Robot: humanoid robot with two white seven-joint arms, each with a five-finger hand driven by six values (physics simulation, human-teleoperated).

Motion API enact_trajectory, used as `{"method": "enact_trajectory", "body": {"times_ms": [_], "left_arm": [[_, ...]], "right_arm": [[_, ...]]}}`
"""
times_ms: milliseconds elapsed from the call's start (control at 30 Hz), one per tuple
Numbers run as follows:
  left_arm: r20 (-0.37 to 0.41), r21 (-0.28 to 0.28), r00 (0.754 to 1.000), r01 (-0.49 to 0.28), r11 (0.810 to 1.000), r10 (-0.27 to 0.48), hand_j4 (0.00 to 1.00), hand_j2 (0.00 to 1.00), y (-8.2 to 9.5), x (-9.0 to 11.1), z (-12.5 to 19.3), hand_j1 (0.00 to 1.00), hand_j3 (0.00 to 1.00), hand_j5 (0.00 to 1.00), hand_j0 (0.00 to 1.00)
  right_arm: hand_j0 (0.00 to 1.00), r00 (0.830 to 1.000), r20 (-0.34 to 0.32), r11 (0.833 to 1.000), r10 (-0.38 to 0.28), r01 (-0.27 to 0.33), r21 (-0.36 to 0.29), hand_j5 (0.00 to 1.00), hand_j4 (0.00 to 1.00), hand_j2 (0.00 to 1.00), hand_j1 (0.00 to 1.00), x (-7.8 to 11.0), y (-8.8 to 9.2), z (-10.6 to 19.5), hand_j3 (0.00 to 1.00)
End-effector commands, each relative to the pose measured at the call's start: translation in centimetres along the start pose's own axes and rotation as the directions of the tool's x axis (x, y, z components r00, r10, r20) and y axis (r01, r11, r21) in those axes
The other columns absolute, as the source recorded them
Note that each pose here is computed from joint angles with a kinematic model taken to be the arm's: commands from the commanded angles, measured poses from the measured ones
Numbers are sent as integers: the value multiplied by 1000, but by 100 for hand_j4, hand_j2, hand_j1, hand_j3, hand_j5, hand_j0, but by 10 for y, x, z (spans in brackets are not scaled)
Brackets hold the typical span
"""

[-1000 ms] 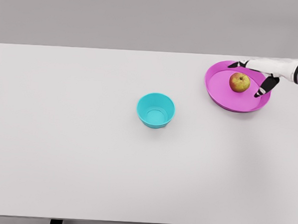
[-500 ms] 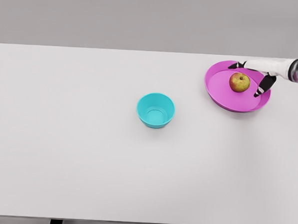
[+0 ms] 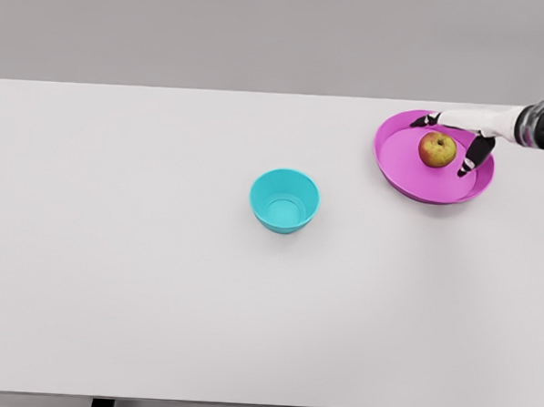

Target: Put the apple from the pink plate into the blue bowl with your right arm

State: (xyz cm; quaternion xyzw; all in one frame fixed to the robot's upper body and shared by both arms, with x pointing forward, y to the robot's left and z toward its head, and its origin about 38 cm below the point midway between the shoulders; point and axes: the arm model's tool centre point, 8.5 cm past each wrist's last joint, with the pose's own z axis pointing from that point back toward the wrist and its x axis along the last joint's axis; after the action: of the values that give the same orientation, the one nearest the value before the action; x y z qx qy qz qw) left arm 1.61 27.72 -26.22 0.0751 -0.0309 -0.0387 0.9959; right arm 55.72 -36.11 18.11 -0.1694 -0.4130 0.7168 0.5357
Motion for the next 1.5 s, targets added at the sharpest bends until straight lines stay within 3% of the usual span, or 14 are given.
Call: {"method": "enact_trajectory", "body": {"times_ms": [0,233,367,433,600,1067,1267,1467], "left_arm": [[0,-1,1000,0,1000,0,100,100,0,0,0,100,100,100,100],[0,0,1000,0,1000,0,100,100,0,0,0,100,100,100,100],[0,-1,1000,0,1000,0,100,100,0,0,0,100,100,100,100],[0,-1,1000,0,1000,0,100,100,0,0,0,100,100,100,100],[0,0,1000,0,1000,0,100,100,0,0,0,100,100,100,100],[0,-1,1000,0,1000,0,100,100,0,0,0,100,100,100,100],[0,-1,1000,0,1000,0,100,100,0,0,0,100,100,100,100],[0,-1,1000,0,1000,0,100,100,0,0,0,100,100,100,100]], "right_arm": [[100,1000,3,1000,-6,6,-3,100,100,100,100,2,-1,-2,100],[99,1000,11,1000,2,-2,1,99,99,99,99,7,-2,-6,99],[80,1000,9,1000,9,-10,12,80,80,80,80,7,0,-7,80],[63,1000,10,1000,10,-10,12,63,63,63,63,8,0,-7,63],[42,1000,10,1000,11,-11,14,42,42,42,42,8,1,-7,42],[42,999,27,999,26,-25,-20,42,42,42,42,8,-11,1,42],[42,992,78,994,98,-93,-63,42,42,42,42,31,-31,0,42],[42,973,143,980,184,-169,-108,42,42,42,42,55,-46,3,42]]}}
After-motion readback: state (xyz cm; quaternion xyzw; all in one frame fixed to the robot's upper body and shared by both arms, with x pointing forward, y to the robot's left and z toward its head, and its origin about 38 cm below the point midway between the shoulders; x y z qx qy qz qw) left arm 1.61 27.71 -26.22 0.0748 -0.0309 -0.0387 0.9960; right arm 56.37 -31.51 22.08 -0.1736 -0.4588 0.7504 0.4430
